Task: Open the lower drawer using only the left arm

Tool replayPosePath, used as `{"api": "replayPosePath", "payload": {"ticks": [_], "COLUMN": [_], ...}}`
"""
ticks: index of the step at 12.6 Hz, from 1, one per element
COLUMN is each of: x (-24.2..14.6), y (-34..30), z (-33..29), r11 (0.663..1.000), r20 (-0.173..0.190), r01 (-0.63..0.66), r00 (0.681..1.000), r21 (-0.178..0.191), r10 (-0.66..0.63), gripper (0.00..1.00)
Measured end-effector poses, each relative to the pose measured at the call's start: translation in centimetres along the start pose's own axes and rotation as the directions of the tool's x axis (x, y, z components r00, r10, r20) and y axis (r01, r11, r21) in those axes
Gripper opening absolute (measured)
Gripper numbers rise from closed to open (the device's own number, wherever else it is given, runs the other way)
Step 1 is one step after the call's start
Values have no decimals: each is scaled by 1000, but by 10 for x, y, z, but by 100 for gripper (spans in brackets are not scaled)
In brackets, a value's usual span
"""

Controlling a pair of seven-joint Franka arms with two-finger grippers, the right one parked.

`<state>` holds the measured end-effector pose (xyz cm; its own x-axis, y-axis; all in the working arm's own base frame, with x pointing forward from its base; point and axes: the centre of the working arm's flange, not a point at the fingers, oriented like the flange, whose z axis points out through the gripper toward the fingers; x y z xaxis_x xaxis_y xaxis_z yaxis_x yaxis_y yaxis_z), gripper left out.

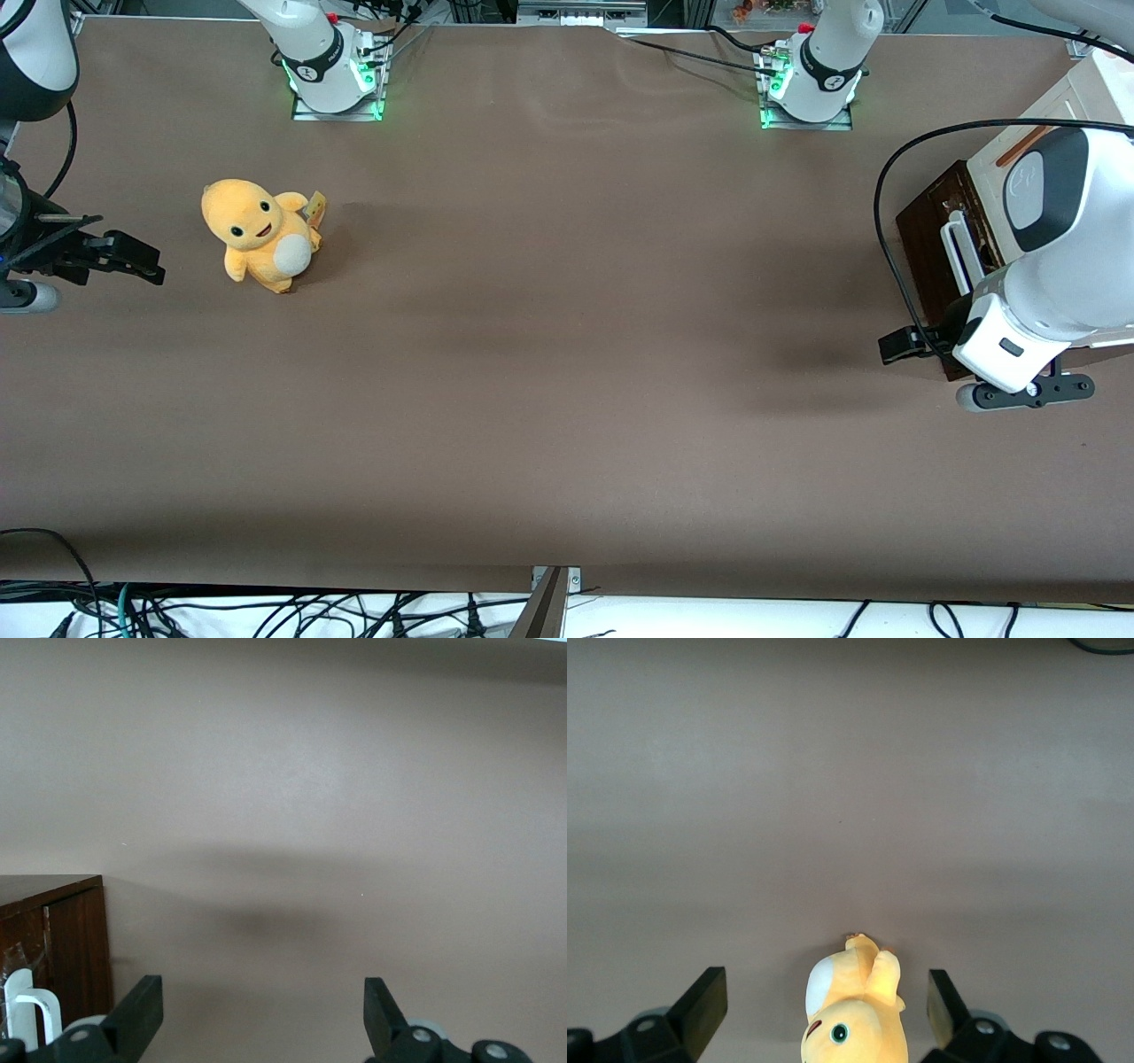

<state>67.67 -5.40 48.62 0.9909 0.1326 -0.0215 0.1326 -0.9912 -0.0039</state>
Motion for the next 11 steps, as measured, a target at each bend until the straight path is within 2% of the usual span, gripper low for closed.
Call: {"api": "replayPosePath", "payload": {"ticks": [11], "x": [-2], "y": [8], "z": [1], "r11": [1000], "r20": [1], "r01": [-13], "r00": [1000], "r21": [0], "r10": [13], "gripper": [100]}}
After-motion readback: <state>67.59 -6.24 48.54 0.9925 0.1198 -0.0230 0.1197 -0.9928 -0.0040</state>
